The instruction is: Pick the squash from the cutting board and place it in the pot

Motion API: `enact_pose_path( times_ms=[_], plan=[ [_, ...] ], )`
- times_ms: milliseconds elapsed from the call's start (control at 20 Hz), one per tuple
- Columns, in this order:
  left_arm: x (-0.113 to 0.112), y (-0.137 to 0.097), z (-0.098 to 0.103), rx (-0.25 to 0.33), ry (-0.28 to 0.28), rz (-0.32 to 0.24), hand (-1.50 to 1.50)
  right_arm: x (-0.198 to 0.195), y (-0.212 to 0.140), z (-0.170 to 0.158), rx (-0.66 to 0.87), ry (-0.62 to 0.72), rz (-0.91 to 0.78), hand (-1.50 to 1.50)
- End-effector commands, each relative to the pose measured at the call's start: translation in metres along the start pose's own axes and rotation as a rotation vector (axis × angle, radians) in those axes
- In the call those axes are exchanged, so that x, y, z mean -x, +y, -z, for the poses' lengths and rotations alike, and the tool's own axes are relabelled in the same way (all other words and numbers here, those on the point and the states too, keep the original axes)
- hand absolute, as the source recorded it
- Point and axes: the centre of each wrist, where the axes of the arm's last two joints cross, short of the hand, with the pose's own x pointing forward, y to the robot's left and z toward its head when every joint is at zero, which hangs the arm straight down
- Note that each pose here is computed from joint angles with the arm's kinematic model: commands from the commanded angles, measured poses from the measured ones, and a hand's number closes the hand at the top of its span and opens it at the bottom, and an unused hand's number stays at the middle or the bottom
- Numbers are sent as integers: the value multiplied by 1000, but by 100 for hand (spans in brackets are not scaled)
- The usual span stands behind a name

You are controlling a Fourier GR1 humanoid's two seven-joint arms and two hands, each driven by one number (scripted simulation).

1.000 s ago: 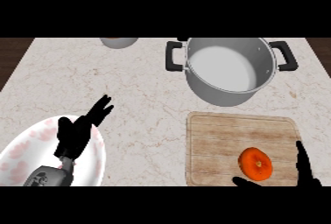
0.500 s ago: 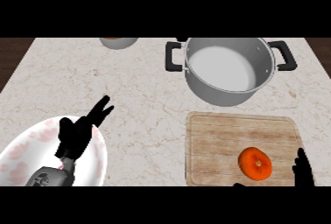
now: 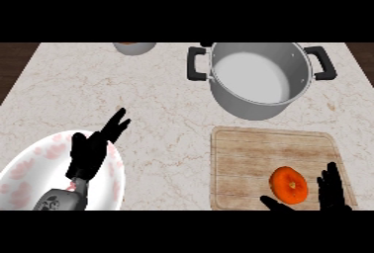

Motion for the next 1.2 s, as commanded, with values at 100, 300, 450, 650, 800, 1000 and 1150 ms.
enact_pose_path(
  times_ms=[100,300,450,650,800,1000,1150],
  plan=[
    [18,7,-7,2,59,-27,0,36,9,3,-13,35,103,-150],
    [15,4,5,15,47,-34,0,54,28,13,-32,-11,72,150],
    [3,12,-5,11,59,-28,0,77,15,31,-71,-60,-59,150],
    [17,15,-12,19,49,-28,0,75,22,34,-56,-68,44,150],
    [7,-8,-10,14,49,-34,0,84,34,15,-52,-97,107,150],
    [12,-2,-9,16,43,-27,0,82,37,24,-7,-199,70,150],
    [1,-10,0,54,20,-16,0,30,-17,98,-342,-330,-35,150]
  ],
)
